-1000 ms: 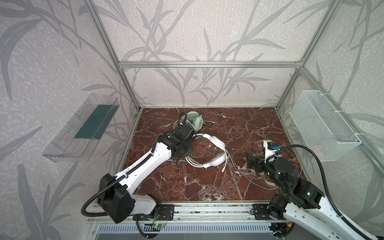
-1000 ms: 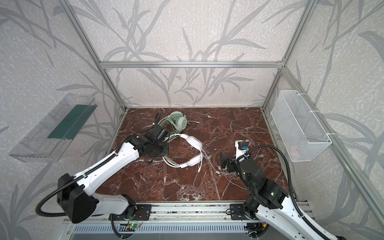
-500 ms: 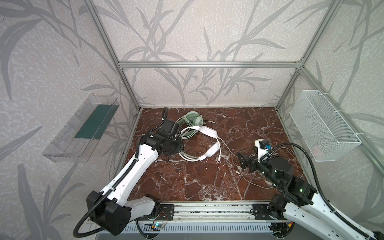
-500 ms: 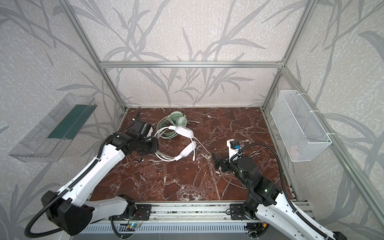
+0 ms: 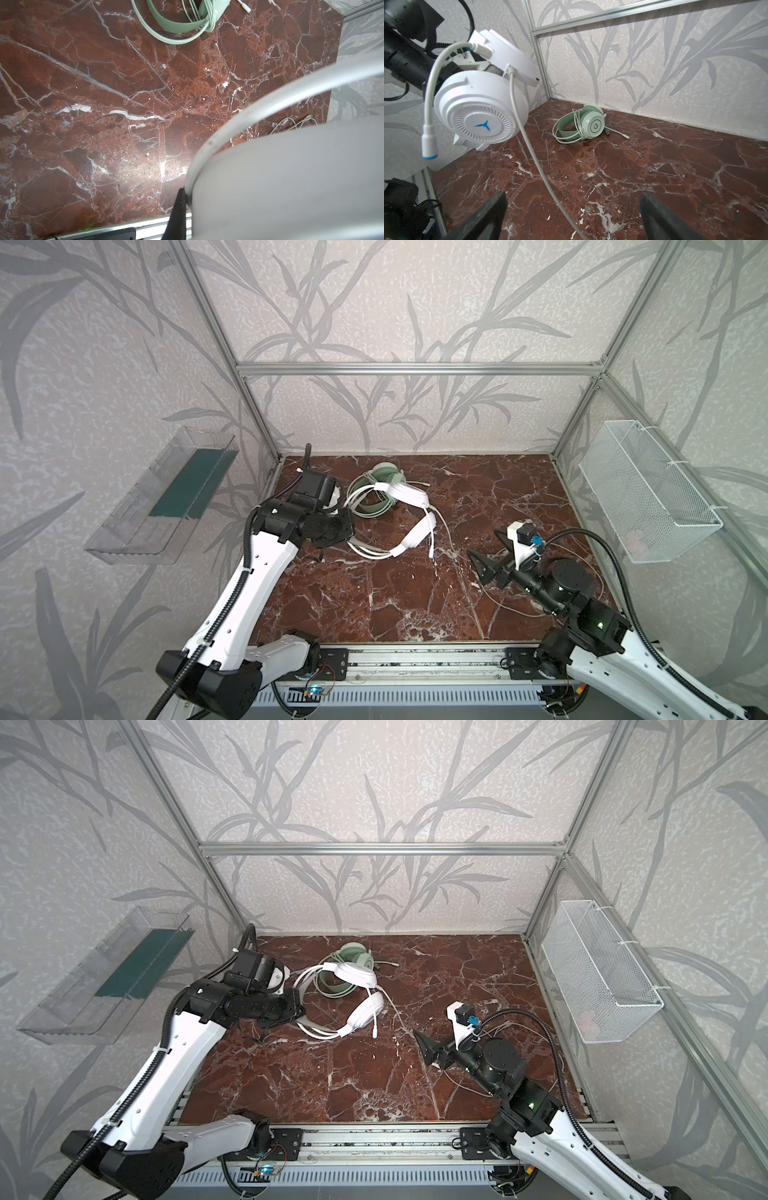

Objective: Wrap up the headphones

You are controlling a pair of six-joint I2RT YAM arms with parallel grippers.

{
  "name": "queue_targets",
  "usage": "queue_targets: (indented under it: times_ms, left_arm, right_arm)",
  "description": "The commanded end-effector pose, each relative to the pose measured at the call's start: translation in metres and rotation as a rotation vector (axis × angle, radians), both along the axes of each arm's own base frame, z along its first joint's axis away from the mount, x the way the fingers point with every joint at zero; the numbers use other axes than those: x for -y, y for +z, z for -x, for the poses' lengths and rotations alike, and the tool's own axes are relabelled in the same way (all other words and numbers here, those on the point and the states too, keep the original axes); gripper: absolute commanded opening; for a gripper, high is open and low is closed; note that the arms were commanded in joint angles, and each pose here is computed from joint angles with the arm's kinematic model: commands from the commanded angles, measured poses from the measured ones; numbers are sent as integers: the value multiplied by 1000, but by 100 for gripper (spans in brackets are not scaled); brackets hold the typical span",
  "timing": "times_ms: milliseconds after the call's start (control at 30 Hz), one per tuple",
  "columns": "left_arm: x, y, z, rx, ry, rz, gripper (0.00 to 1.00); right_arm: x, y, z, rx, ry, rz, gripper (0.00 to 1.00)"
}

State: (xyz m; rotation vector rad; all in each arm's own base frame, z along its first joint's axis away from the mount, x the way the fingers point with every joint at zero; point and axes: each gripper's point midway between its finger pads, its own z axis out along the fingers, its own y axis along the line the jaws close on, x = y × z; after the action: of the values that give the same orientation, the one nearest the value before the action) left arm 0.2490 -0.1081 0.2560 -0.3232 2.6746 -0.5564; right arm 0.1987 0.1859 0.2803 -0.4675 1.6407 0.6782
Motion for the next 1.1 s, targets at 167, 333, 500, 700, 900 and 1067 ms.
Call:
queue_targets:
  times_ms: [167, 333, 500, 700, 900, 1067]
  left_arm:
    - [13, 57, 8, 76, -31, 190, 0]
    - [11, 74, 18, 117, -37, 204, 0]
    - [13, 87, 25, 151, -43, 229, 0]
    - [19, 93, 27, 146, -60, 274, 0]
    - [25, 98, 25, 140, -75, 302, 0]
    - [25, 96, 22, 135, -72, 296, 0]
  right_arm:
    - [-34, -16, 11, 8, 185, 35, 99]
    - [-33, -28, -2, 14, 128, 51, 99]
    - [-38, -42, -12, 14, 110, 81, 99]
    - [-31, -50, -20, 20, 54, 114, 99]
    - [-12, -47, -32, 17, -48, 66, 99]
    - [-6, -44, -43, -9, -60, 36, 99]
